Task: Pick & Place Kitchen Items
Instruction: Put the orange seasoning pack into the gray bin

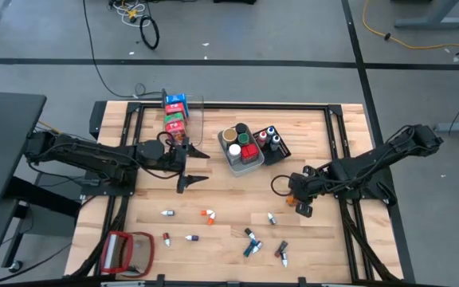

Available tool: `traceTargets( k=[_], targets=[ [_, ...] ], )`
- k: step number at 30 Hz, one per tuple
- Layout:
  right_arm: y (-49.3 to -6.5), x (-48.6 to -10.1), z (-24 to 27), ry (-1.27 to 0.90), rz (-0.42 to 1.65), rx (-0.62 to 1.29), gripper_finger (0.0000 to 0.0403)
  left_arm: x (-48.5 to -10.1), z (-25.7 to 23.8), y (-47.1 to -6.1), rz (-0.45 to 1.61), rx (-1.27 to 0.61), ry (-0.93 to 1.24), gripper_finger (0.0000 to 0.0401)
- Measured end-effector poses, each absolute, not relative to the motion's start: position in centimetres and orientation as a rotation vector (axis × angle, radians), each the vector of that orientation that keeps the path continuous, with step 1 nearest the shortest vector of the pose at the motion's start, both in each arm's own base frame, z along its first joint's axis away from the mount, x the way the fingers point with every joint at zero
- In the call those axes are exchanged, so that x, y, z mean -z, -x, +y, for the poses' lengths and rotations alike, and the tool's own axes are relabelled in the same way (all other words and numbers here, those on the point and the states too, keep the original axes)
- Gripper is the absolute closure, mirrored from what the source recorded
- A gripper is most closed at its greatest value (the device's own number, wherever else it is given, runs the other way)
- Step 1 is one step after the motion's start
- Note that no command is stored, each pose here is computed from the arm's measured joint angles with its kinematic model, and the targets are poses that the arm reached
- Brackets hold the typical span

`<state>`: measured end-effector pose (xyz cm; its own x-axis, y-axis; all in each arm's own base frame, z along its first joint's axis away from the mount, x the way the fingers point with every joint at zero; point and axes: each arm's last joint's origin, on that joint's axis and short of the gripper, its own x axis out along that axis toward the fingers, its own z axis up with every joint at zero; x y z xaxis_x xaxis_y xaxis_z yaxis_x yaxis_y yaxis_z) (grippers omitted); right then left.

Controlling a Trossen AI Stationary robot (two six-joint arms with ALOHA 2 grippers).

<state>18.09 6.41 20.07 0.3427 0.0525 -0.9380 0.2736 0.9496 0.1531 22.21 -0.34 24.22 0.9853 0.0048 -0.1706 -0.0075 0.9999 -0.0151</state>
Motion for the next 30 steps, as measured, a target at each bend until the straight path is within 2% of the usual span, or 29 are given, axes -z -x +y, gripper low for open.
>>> traceTargets(
  k=[1,3,7,11,16,20,24,30],
  targets=[
    [-18.1,-20.1,6.4,-0.289,1.216,0.142,0.0378,-24.2,-0.3,-22.2,0.171,-0.006,0.015,0.0046],
    [-18.2,-20.1,6.3,-0.243,1.203,0.137,0.0393,-24.2,-0.3,-22.2,0.171,-0.006,0.015,0.0046],
    [-18.9,-20.5,6.3,-0.193,1.113,0.123,0.039,-24.2,-0.3,-22.2,0.171,-0.006,0.015,0.0046],
    [-20.7,-22.6,6.7,-0.124,0.935,0.016,0.0396,-24.2,-0.3,-22.2,0.171,-0.005,0.015,0.0046],
    [-22.8,-25.8,6.7,0.069,0.716,-0.083,0.0399,-24.2,-0.3,-22.2,0.171,-0.006,0.015,0.0046],
    [-24.7,-27.6,6.2,0.264,0.604,-0.065,0.0399,-24.2,-0.3,-22.2,0.171,-0.006,0.015,0.0046],
    [-27.4,-27.9,4.6,0.404,0.567,-0.039,0.0399,-24.2,-0.3,-22.2,0.171,-0.005,0.015,0.0046],
    [-30.8,-26.1,1.5,0.416,0.625,-0.09,0.04,-24.2,-0.3,-22.2,0.172,-0.006,0.015,0.0046]
  ],
)
